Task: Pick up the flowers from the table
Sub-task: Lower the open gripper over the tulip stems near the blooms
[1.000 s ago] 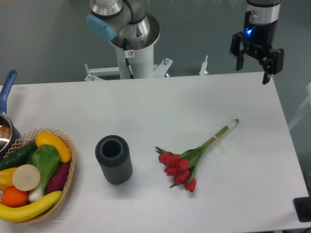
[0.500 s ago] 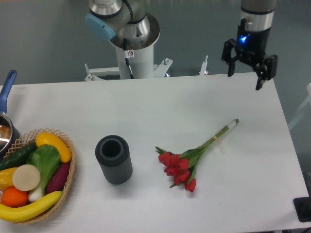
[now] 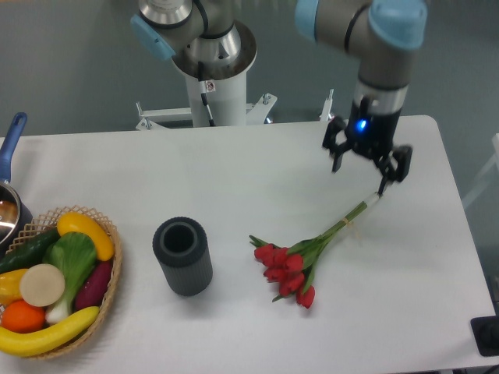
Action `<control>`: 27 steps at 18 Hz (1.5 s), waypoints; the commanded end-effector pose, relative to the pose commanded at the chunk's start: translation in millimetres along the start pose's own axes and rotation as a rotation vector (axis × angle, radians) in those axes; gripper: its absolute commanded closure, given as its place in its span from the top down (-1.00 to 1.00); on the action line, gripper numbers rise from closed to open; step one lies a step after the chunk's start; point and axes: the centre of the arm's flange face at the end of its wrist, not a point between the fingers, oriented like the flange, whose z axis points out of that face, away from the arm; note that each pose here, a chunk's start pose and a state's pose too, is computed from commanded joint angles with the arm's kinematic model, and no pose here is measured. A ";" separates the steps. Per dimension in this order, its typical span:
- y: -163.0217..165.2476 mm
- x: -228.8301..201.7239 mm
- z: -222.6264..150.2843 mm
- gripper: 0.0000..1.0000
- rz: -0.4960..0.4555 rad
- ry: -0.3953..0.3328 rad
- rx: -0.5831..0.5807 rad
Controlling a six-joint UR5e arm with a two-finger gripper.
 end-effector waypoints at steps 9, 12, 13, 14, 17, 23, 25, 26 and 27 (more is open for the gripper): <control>-14.6 -0.2 69.5 1.00 0.052 0.044 -0.073; -15.6 2.5 89.5 1.00 0.072 0.061 -0.127; -16.4 3.7 94.5 1.00 0.076 0.067 -0.136; -16.6 2.9 102.3 1.00 0.077 0.073 -0.139; -27.3 10.2 120.3 1.00 0.097 0.071 -0.137; -26.0 10.8 134.5 1.00 0.101 0.078 -0.138; -25.4 11.5 136.0 1.00 0.102 0.081 -0.139; -28.6 13.3 137.4 1.00 0.106 0.082 -0.138; -30.0 14.3 138.6 1.00 0.109 0.084 -0.139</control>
